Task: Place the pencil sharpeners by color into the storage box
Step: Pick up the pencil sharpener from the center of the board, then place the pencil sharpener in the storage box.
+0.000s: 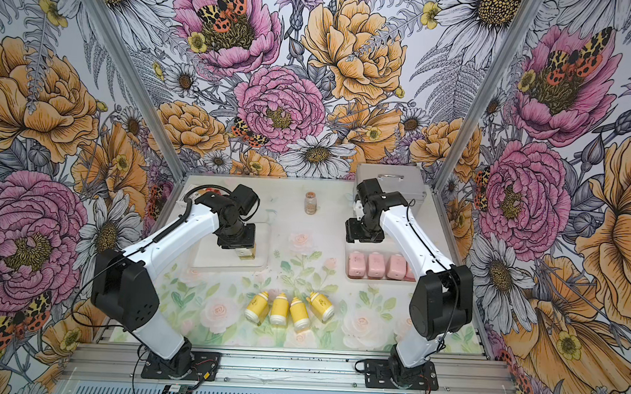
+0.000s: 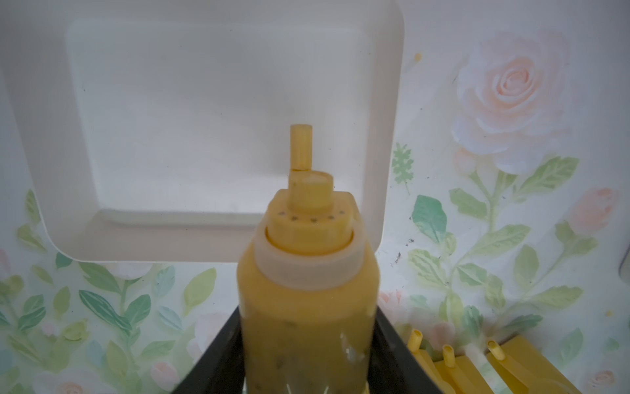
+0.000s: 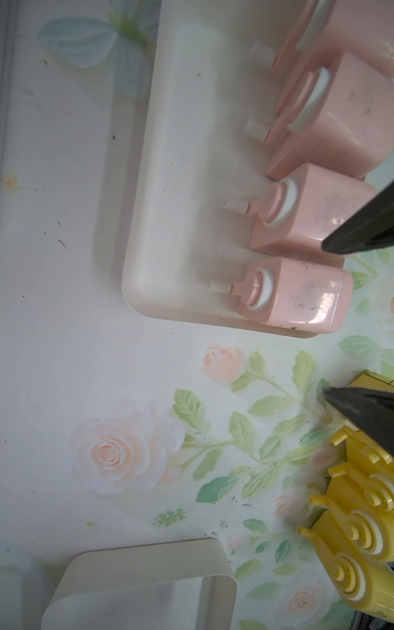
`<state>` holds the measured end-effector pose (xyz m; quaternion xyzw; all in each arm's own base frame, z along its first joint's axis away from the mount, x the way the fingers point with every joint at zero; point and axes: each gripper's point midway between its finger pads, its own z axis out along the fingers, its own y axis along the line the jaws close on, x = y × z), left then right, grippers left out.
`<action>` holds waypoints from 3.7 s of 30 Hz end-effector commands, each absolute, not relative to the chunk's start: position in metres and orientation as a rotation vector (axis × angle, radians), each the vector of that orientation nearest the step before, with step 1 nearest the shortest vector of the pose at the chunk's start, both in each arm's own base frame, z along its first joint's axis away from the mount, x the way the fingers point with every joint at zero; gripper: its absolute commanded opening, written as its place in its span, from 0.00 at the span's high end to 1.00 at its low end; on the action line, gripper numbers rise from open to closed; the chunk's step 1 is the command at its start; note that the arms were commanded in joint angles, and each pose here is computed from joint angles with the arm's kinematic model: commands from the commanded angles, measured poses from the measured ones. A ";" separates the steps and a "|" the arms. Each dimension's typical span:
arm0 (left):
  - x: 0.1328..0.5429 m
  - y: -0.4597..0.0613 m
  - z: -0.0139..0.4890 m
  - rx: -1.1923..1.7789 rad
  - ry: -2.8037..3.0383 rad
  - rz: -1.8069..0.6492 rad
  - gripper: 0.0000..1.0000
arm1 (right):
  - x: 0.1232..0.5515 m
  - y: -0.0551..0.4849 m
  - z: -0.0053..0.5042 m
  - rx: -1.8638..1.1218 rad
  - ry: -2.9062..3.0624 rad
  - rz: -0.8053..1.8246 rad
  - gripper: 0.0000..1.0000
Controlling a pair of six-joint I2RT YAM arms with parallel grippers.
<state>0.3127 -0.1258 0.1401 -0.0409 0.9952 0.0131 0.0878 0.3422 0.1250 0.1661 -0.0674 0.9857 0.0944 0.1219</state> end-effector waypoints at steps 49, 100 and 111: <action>0.322 -0.155 0.067 -0.105 3.101 0.133 0.52 | 0.348 0.134 0.170 -0.236 2.852 0.320 0.36; 0.254 -0.165 0.168 -0.007 2.865 -0.117 0.38 | 0.344 0.136 0.176 -0.247 2.836 0.331 0.36; 0.178 -0.181 0.139 0.153 2.933 -0.115 0.37 | 0.343 0.135 0.177 -0.245 2.832 0.326 0.36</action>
